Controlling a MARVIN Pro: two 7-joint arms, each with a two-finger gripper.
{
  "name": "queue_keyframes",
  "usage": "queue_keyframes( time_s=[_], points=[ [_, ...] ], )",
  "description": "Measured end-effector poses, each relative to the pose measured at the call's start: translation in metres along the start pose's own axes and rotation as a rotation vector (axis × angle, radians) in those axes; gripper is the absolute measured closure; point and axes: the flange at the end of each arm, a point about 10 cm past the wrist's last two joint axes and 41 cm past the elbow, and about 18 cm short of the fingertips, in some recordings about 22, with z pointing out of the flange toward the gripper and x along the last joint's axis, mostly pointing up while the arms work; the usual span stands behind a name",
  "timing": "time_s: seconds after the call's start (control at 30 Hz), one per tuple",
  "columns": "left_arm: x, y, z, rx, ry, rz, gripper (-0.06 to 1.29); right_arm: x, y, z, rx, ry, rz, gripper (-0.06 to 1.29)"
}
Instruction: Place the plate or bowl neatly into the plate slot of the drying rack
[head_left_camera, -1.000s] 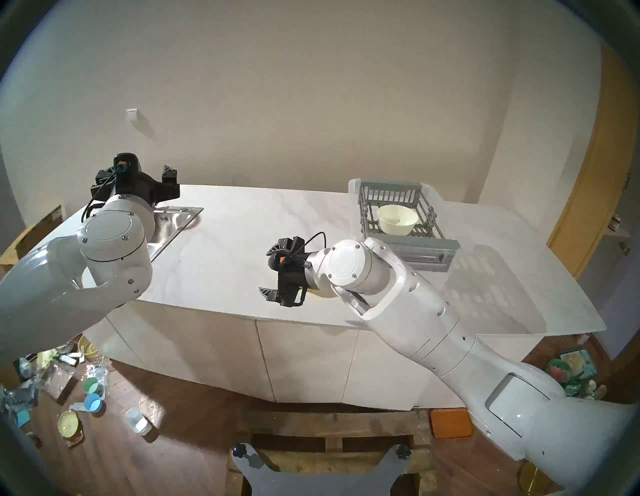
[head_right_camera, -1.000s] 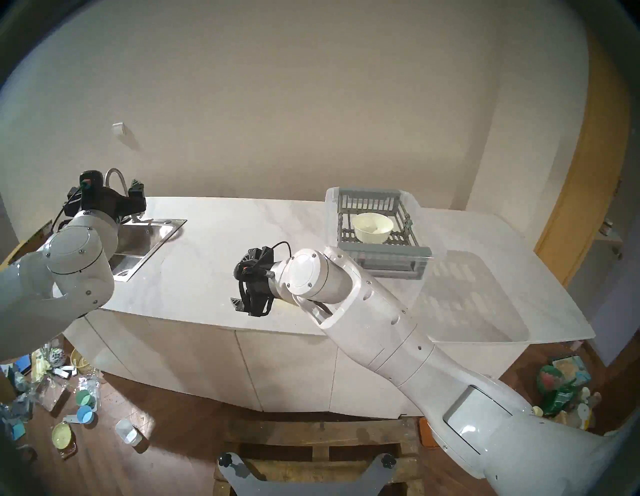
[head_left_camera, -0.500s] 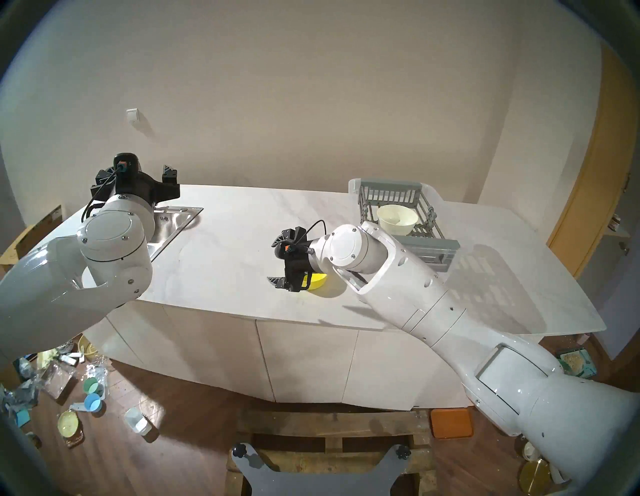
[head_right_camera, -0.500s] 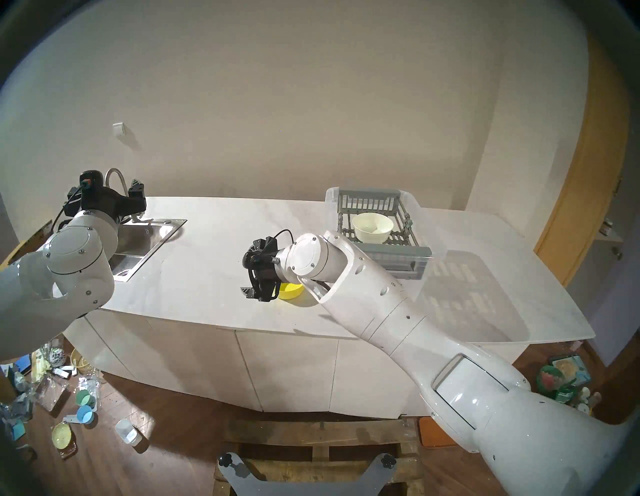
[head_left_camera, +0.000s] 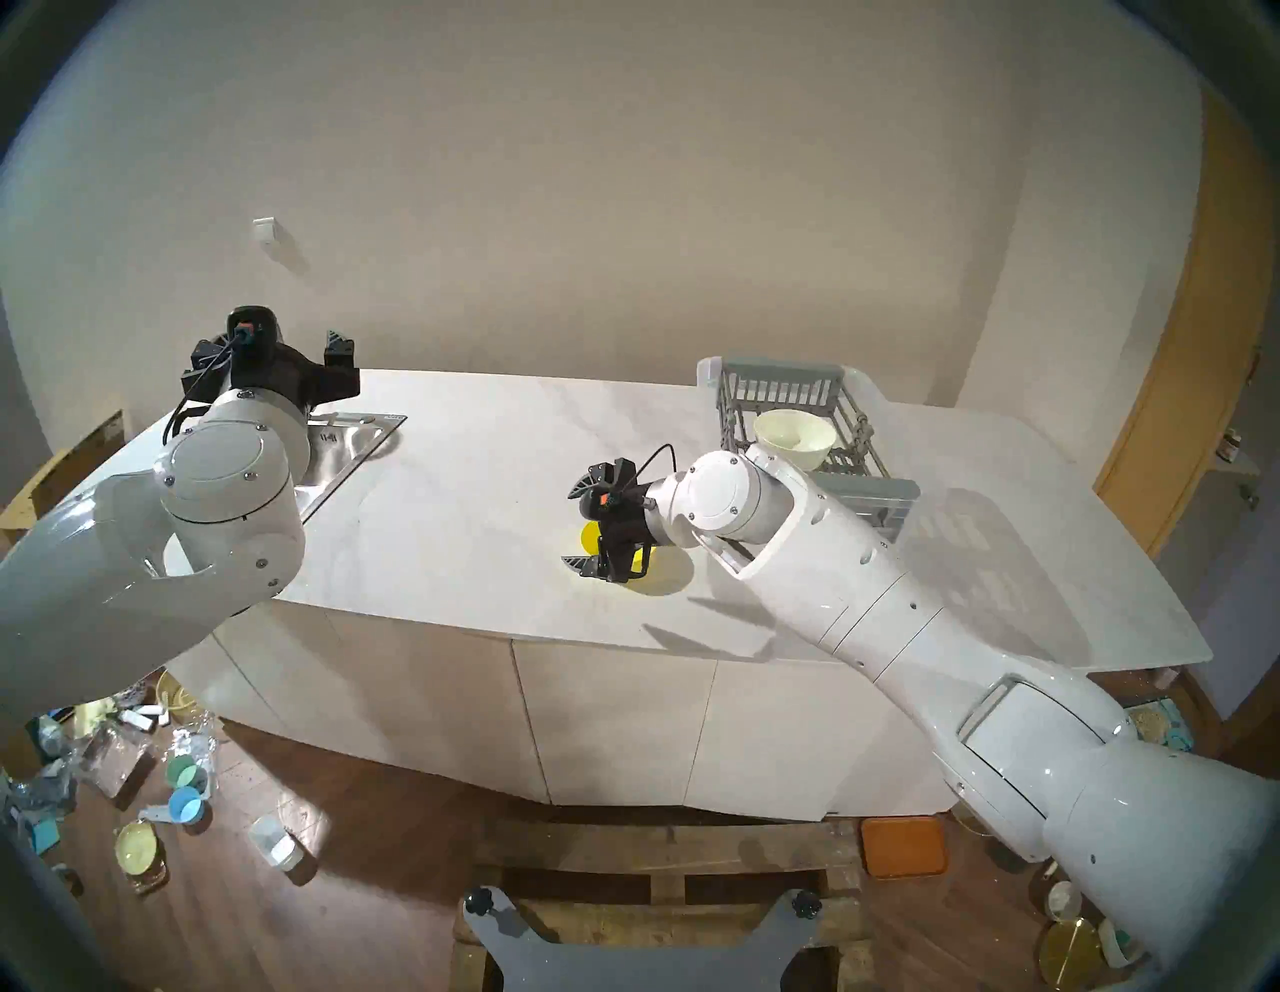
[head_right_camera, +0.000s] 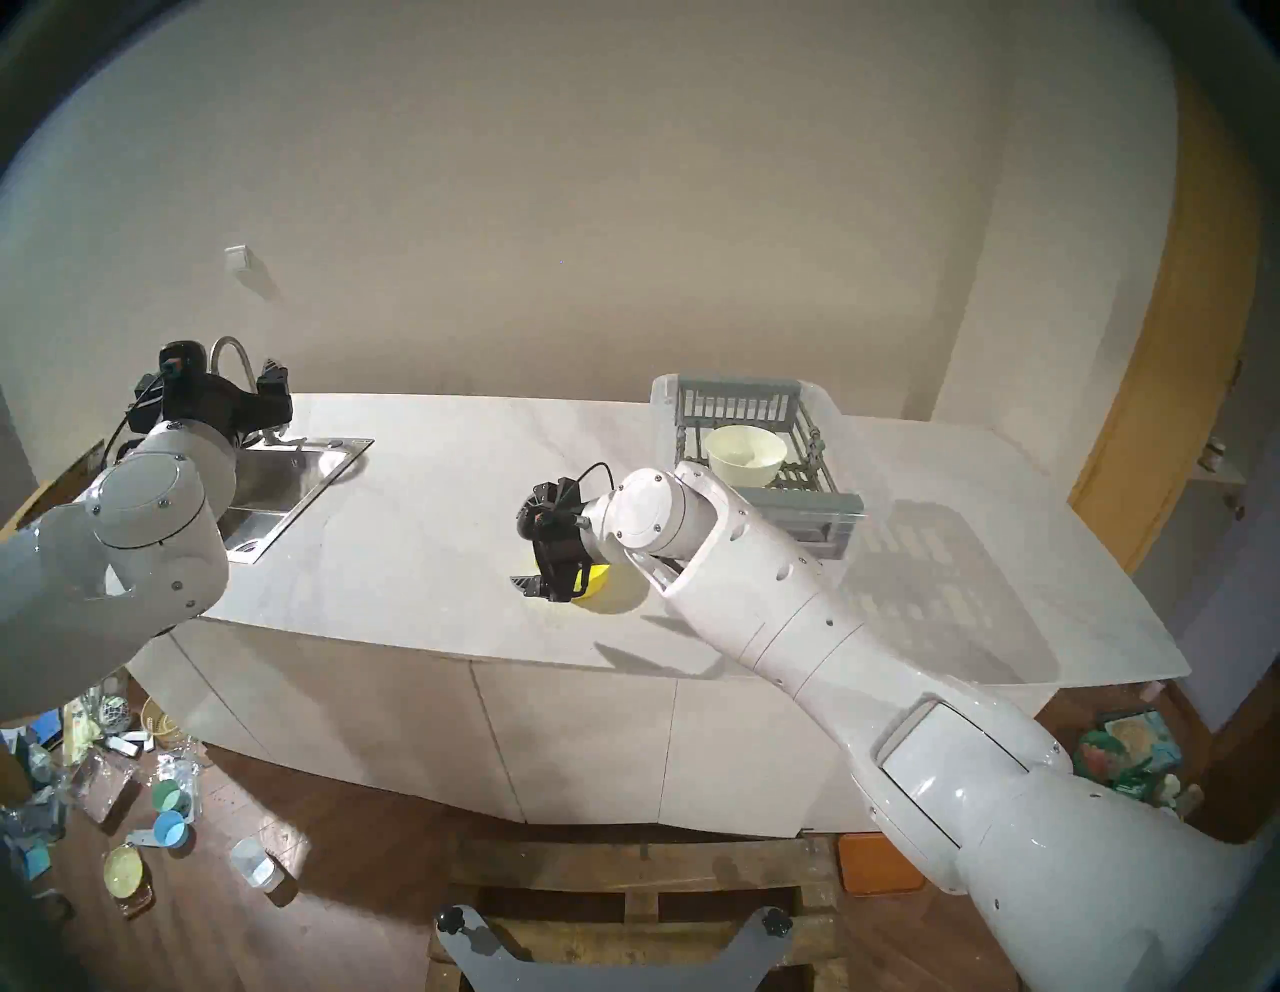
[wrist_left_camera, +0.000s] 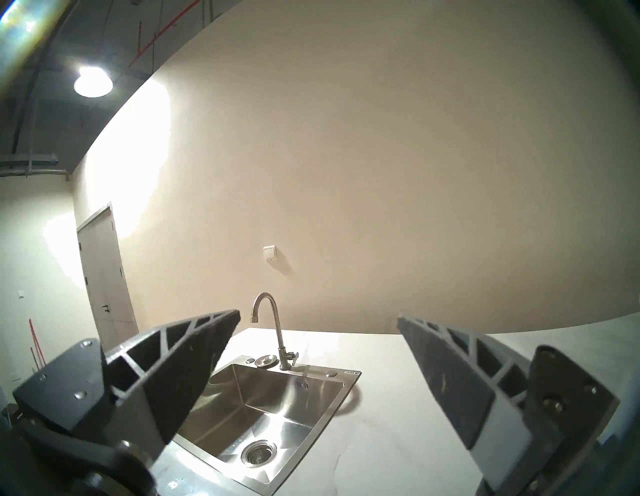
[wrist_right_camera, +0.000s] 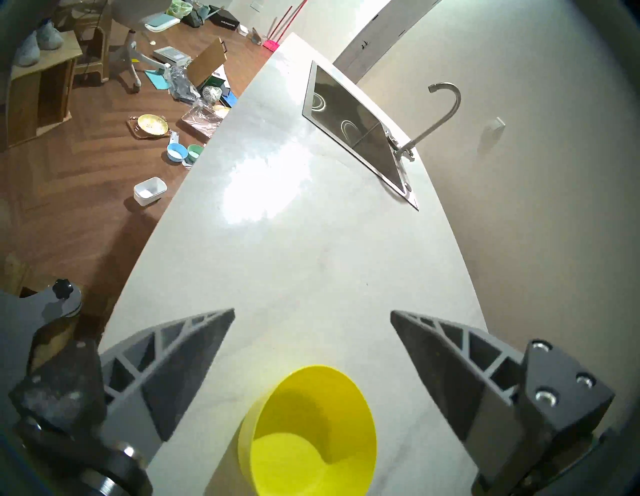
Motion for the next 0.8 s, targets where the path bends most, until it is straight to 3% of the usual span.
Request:
queue_keyframes(
  time_s=[0.23, 0.47, 0.8],
  points=[
    [0.0, 0.0, 0.0, 0.0, 0.0, 0.0, 0.0, -0.022, -0.006, 0.006, 0.011, -0.006, -0.031, 0.0],
    [0.0, 0.0, 0.0, 0.0, -0.001, 0.0, 0.0, -0.067, -0.019, 0.018, 0.026, -0.058, -0.026, 0.0],
    [0.0, 0.0, 0.0, 0.0, -0.001, 0.0, 0.0, -0.061, -0.009, 0.025, -0.005, -0.036, -0.061, 0.0]
  ],
)
